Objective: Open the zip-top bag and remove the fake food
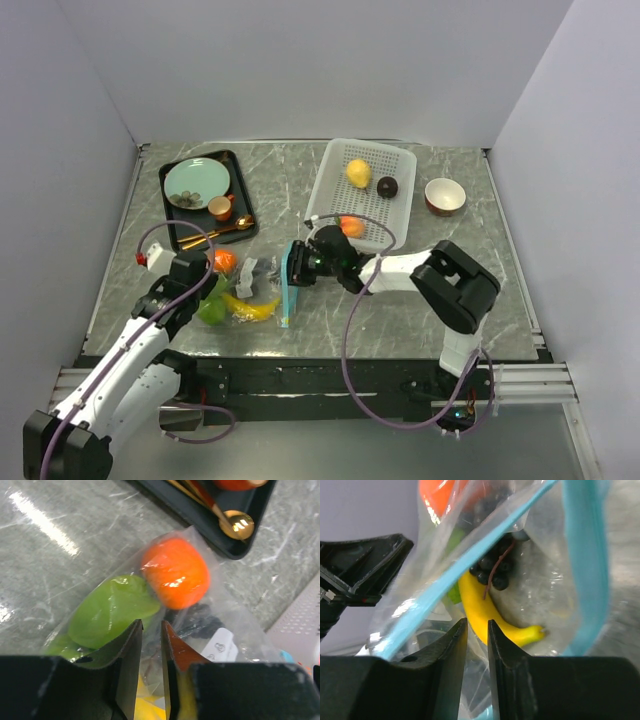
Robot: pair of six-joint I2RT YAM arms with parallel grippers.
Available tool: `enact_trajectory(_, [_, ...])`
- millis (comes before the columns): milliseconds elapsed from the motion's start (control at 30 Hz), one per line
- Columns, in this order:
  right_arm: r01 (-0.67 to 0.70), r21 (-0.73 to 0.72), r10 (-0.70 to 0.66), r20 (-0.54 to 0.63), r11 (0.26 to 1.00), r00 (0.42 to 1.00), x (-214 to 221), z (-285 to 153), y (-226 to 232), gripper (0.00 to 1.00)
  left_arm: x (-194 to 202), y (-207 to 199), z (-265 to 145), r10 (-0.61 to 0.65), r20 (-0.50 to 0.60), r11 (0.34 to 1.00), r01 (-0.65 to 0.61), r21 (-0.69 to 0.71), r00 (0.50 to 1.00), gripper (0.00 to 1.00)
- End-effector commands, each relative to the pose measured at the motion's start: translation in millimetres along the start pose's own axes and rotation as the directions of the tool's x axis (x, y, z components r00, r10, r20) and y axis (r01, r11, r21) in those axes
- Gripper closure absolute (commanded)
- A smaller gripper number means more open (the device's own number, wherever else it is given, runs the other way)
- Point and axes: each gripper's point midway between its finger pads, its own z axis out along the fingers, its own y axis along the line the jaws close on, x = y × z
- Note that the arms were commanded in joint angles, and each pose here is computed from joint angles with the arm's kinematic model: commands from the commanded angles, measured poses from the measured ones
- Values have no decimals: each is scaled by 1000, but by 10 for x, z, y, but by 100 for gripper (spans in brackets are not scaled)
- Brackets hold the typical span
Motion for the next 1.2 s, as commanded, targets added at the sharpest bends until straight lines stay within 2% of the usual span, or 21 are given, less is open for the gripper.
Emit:
enact_trajectory(0, [23, -62, -23, -2, 998, 1000, 27, 196, 248, 66, 31, 112, 81, -24, 9, 999, 24, -39, 1000, 73])
enact_trajectory(133, [37, -66, -37, -6, 997, 999, 89, 314, 255, 61, 129, 179, 140, -26, -16, 998, 25, -49, 1000, 74])
enact_trajectory(400, [48, -50, -48, 4, 998, 999, 149, 508, 243, 61, 300, 266, 203, -33, -57, 999, 32, -30, 998, 81])
enact_trajectory(633, [61, 13, -61, 23, 998, 998, 129, 691, 179, 63, 349, 302, 209, -30, -70, 999, 28, -26, 997, 82])
enact_trajectory(733, [68, 73, -71, 34, 995, 997, 142, 715, 79, 64, 333, 295, 199, -25, -67, 999, 24, -24, 997, 82])
enact_trajectory(1033, [68, 102, -72, 38, 992, 997, 137, 796, -11, 74, 347, 283, 194, -25, -74, 1000, 24, -14, 997, 82])
enact_trajectory(1167, [80, 114, -87, 52, 990, 995, 112, 773, -12, 83, 334, 280, 189, -26, -69, 1000, 25, -13, 997, 82])
